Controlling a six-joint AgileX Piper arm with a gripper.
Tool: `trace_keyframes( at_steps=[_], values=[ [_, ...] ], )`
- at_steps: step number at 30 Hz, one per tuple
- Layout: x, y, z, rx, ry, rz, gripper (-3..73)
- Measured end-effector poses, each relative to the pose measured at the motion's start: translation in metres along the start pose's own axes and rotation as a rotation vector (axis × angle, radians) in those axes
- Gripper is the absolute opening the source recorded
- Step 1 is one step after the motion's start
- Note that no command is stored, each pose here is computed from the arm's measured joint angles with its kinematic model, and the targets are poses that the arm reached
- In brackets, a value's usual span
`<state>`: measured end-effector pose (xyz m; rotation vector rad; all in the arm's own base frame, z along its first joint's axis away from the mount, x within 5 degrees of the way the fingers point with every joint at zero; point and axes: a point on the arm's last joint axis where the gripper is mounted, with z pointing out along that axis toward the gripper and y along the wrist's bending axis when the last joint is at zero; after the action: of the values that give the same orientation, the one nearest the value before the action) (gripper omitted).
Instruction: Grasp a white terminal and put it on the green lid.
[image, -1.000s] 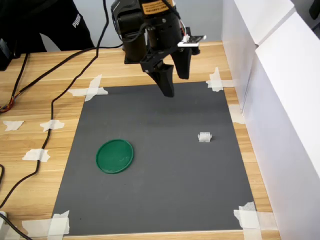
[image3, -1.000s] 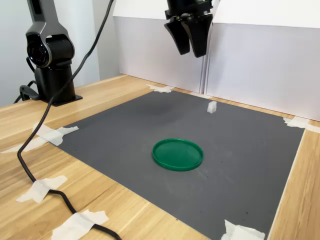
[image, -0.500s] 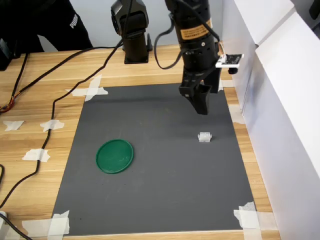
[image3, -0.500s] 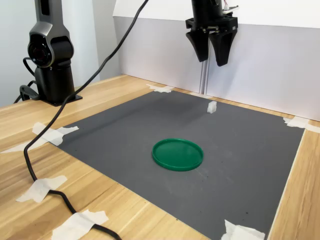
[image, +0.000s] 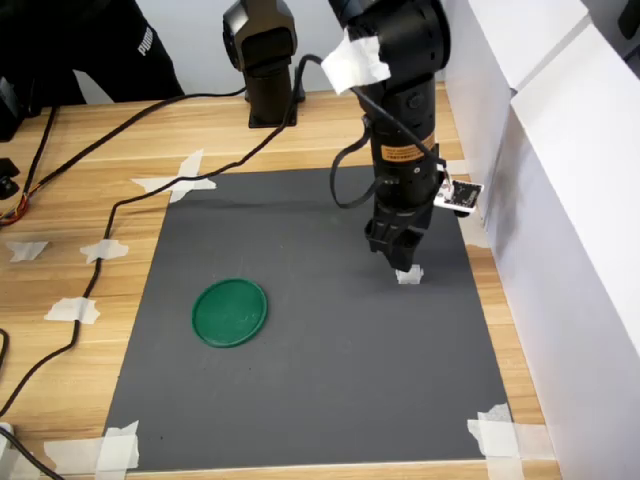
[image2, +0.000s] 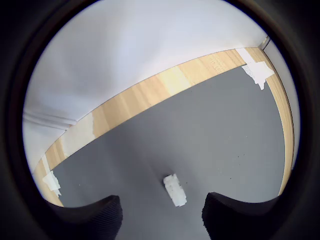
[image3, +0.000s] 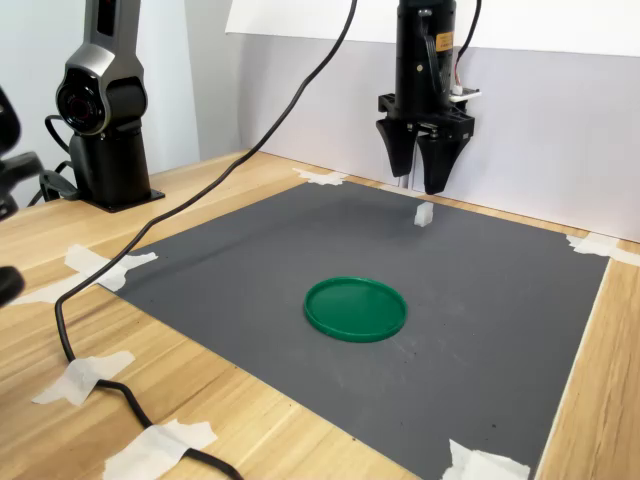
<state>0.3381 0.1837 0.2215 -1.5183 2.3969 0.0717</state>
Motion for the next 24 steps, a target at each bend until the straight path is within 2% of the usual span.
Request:
trace_keyframes(
  at_steps=[24],
  values=[
    [0.003, -0.005, 0.035, 0.004, 0.062, -0.001, 66.0]
  ],
)
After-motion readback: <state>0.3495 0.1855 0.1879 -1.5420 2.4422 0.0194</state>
